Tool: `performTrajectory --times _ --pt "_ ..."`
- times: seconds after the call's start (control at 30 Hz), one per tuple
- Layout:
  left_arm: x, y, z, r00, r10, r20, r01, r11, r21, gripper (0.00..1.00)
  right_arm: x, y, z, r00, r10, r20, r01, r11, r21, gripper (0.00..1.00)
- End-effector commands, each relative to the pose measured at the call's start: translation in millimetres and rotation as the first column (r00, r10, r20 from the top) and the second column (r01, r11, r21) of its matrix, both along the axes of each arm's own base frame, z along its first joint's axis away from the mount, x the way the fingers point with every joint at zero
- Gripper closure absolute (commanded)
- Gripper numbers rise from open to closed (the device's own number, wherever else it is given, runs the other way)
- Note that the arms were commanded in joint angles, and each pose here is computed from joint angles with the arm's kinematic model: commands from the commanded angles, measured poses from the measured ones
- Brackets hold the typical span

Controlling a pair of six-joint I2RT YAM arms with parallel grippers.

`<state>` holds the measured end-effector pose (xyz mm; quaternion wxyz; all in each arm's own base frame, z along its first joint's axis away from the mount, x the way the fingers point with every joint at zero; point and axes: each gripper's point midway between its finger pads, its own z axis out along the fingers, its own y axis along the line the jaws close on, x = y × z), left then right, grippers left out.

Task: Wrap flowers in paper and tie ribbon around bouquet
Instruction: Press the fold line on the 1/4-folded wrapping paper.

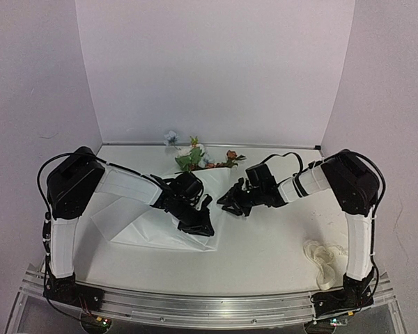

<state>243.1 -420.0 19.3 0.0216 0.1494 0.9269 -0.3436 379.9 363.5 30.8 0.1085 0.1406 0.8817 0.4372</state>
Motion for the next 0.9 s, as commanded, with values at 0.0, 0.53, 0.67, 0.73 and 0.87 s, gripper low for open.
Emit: performTrajectory --times 0.0,0.53,0.67,0.73,0.87 --pt "-7 12 -27 1.000 -0.013 -0.018 0.015 0.995 0.104 0.87 24 -6 -7 0.997 -0.073 0.001 0.073 0.997 -0.003 0.69" --pt "-25 34 -51 0.996 -0.049 -0.069 0.061 0.981 0.182 0.96 91 -37 -34 0.951 -0.307 -0.031 0.307 0.951 -0.027 0.69" --pt "-28 37 -52 0.996 -0.057 -0.075 0.070 0.980 0.188 0.96 114 -47 -34 0.931 -0.365 -0.026 0.364 0.931 -0.018 0.69" --pt "-28 38 -52 0.995 -0.061 -0.073 0.074 0.978 0.193 0.96 125 -52 -37 0.919 -0.394 -0.031 0.394 0.919 -0.017 0.69" --pt "-29 40 -51 0.995 -0.066 -0.071 0.079 0.977 0.199 0.96 151 -59 -38 0.897 -0.442 -0.029 0.441 0.897 -0.010 0.69"
